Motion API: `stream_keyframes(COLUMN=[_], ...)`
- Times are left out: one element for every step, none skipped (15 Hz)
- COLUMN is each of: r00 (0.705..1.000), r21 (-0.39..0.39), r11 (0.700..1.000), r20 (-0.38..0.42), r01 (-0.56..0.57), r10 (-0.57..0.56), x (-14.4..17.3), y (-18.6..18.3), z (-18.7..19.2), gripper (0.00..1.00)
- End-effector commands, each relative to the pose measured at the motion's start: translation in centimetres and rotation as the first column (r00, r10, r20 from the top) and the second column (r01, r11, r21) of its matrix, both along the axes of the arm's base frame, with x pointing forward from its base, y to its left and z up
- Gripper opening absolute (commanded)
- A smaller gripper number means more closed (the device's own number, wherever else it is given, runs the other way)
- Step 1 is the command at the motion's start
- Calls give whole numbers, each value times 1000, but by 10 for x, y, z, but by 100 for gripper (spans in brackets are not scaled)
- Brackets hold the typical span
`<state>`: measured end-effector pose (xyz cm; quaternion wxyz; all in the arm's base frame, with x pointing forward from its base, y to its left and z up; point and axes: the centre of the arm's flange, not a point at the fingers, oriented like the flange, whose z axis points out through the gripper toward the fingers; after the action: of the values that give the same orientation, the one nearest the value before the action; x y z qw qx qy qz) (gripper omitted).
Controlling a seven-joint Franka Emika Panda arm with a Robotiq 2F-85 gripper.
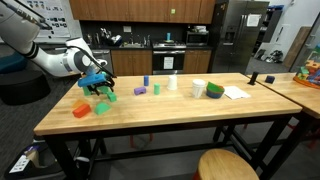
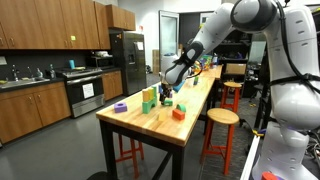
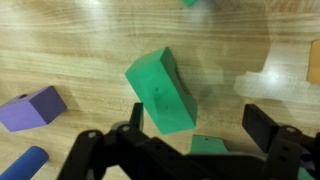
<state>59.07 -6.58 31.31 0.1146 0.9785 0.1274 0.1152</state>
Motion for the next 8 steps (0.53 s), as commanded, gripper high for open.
stream_keyframes(r00=[1000,1000,999,999,999,1000,1000,1000], r21=[-32,-39,-42,-46,-49,-48,-54,-62], r11=[999,999,999,999,999,999,999,998], r20=[20,26,32,34,32,25,15,-8], r01=[12,15,16,15,12,6,2,8], r10=[-11,-14,-15,-14,-11,-5,-1,-8], x=[9,9,9,10,10,11,12,11], y=[1,-1,-3,-5,-9,-13,-16,-20], z=[2,3,4,5,5,6,6,7], gripper=[100,100,100,100,100,100,100,100])
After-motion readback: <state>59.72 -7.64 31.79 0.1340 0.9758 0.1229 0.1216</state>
